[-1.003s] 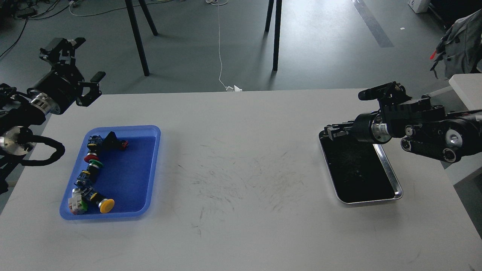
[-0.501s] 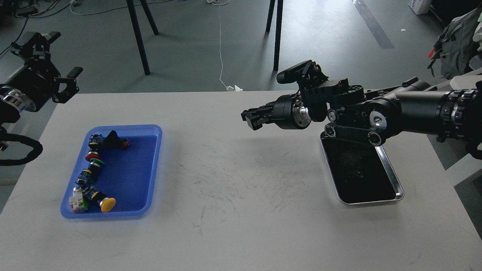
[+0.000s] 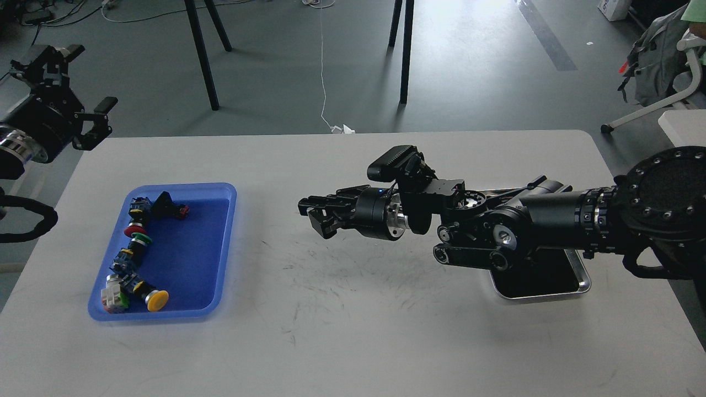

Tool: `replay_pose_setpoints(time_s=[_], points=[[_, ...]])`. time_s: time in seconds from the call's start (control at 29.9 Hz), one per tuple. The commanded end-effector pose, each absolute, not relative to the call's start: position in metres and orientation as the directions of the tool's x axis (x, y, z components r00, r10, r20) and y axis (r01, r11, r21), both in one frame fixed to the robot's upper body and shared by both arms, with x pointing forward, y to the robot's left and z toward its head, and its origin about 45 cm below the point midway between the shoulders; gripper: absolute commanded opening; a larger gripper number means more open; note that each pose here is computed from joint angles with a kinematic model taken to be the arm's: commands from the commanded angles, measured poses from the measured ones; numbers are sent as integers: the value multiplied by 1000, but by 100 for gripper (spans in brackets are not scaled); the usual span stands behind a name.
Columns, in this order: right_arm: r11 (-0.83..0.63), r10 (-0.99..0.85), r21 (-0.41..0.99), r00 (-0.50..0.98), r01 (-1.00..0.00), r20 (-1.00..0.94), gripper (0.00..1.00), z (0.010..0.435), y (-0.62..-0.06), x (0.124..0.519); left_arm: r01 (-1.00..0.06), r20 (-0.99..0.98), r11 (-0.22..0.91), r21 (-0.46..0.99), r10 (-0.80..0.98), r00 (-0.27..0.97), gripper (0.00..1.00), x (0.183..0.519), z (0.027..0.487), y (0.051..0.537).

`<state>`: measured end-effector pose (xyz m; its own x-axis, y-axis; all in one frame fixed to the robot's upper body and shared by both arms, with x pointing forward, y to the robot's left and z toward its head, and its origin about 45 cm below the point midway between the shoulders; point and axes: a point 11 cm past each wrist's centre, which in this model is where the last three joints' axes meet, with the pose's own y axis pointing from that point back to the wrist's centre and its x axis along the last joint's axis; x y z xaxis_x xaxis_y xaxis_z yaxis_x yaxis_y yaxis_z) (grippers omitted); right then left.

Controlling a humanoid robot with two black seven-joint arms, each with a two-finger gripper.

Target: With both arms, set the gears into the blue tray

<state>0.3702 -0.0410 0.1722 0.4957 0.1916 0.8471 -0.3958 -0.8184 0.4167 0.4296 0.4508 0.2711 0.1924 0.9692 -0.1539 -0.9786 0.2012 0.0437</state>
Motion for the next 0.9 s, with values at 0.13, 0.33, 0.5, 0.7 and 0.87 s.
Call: replay_pose_setpoints(time_s=[0.13, 0.33, 0.5, 0.7, 0.87], points=[[-823, 204, 414, 477, -390, 855, 1, 140, -56, 359, -979, -154, 201, 43, 969, 192, 99, 429, 272, 452], [-834, 250, 420, 433, -358, 866, 1, 135, -59, 357, -979, -153, 199, 45, 970, 190, 99, 429, 271, 452], [-846, 251, 417, 441, -333, 862, 1, 131, -58, 351, -979, -157, 197, 41, 969, 189, 99, 429, 272, 452], [-855, 264, 420, 442, -304, 857, 1, 127, -59, 344, -982, -145, 181, 49, 974, 172, 99, 425, 273, 462], [-856, 264, 419, 442, -303, 857, 1, 127, -58, 344, -979, -209, 202, 18, 958, 194, 99, 417, 277, 470]])
